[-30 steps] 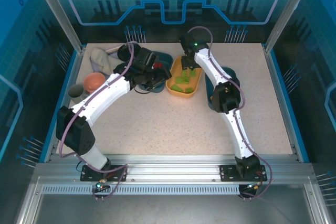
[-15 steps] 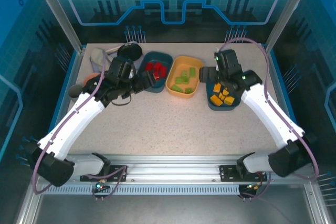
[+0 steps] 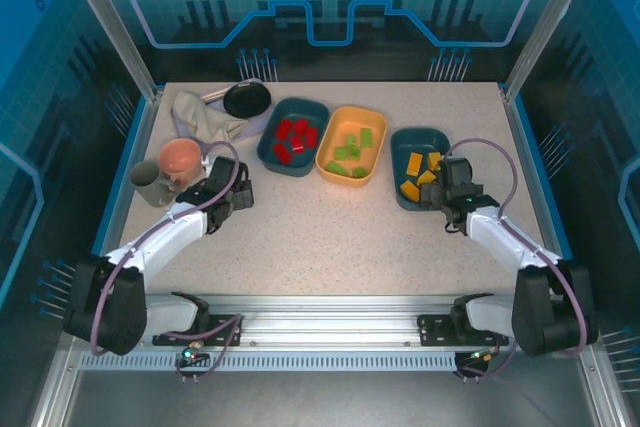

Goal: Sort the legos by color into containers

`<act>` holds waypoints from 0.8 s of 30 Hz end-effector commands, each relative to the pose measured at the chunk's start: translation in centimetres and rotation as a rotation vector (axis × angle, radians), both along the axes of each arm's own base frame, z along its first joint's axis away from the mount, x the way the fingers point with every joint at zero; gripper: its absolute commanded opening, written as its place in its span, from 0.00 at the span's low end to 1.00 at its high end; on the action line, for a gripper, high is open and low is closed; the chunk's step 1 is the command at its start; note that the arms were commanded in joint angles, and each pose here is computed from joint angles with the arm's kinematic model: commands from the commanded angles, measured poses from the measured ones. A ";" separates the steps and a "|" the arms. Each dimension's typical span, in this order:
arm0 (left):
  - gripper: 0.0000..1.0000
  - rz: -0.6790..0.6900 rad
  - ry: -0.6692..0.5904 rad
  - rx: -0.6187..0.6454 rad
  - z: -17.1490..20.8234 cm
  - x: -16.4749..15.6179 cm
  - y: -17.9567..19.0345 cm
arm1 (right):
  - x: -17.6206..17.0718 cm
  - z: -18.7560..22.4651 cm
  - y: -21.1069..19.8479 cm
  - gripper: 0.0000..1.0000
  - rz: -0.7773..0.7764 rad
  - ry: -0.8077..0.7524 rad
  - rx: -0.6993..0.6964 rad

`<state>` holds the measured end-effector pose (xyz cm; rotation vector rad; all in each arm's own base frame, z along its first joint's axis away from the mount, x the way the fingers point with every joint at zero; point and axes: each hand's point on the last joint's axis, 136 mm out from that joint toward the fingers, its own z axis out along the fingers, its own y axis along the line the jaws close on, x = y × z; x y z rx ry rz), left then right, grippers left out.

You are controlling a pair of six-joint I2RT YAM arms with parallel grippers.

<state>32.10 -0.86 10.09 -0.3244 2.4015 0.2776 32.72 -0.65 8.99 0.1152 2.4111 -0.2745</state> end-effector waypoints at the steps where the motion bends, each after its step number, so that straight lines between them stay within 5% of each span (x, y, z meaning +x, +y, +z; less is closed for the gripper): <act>1: 0.99 -0.122 -0.194 0.007 2.4 4.6 -0.8 | 4.1 1.9 0.5 1.00 0.069 -0.220 -0.011; 13: 0.99 -0.185 -0.299 -0.101 -1.1 9.6 1.8 | 8.8 0.6 1.9 1.00 0.198 -0.301 0.065; 19: 0.99 -0.159 -0.464 -0.102 -0.6 7.3 2.5 | 6.5 0.8 2.7 1.00 0.276 -0.501 0.083; 24: 0.99 -0.144 -0.493 -0.066 -0.9 7.1 2.6 | 6.9 0.6 2.6 1.00 0.254 -0.463 0.073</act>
